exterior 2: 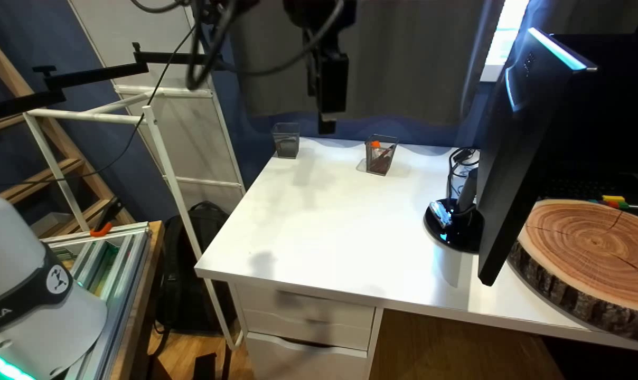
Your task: Put the metal in the right bin
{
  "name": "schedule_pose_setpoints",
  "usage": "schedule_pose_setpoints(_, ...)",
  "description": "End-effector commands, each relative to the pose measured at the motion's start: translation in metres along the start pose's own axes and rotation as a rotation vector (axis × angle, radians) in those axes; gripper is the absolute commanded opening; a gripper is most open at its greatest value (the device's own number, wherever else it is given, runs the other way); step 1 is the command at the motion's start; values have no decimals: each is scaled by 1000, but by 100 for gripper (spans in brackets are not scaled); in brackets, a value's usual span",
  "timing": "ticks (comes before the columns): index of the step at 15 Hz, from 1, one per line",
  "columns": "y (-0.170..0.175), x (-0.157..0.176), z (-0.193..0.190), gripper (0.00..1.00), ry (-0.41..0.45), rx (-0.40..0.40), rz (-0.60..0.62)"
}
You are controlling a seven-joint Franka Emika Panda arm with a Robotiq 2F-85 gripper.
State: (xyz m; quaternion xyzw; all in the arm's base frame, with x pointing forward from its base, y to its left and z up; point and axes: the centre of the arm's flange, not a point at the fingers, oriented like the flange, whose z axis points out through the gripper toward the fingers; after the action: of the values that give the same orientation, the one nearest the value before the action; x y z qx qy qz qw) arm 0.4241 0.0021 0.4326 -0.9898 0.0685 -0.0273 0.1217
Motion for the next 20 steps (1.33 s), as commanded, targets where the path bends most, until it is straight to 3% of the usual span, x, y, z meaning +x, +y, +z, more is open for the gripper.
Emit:
schedule_pose_setpoints(1,2,63,68,100,158,24,128)
schedule_pose_setpoints(5,-39,102,116,100,295,-36,42)
schedule_pose_setpoints(6,-53,109,134,100,295,-22,11)
schedule_pose_setpoints(7,-31,77,101,100,278,-26,27)
schedule_pose_setpoints(10,-54,90,140,100,273,-28,-2)
schedule_pose_setpoints(13,-52,97,137,100,283,-26,3)
schedule_pose_setpoints(15,-71,133,179,100,205,-58,130)
schedule_pose_setpoints(18,-89,160,223,100,137,-201,197)
schedule_pose_setpoints(20,-97,186,247,100,206,-315,230)
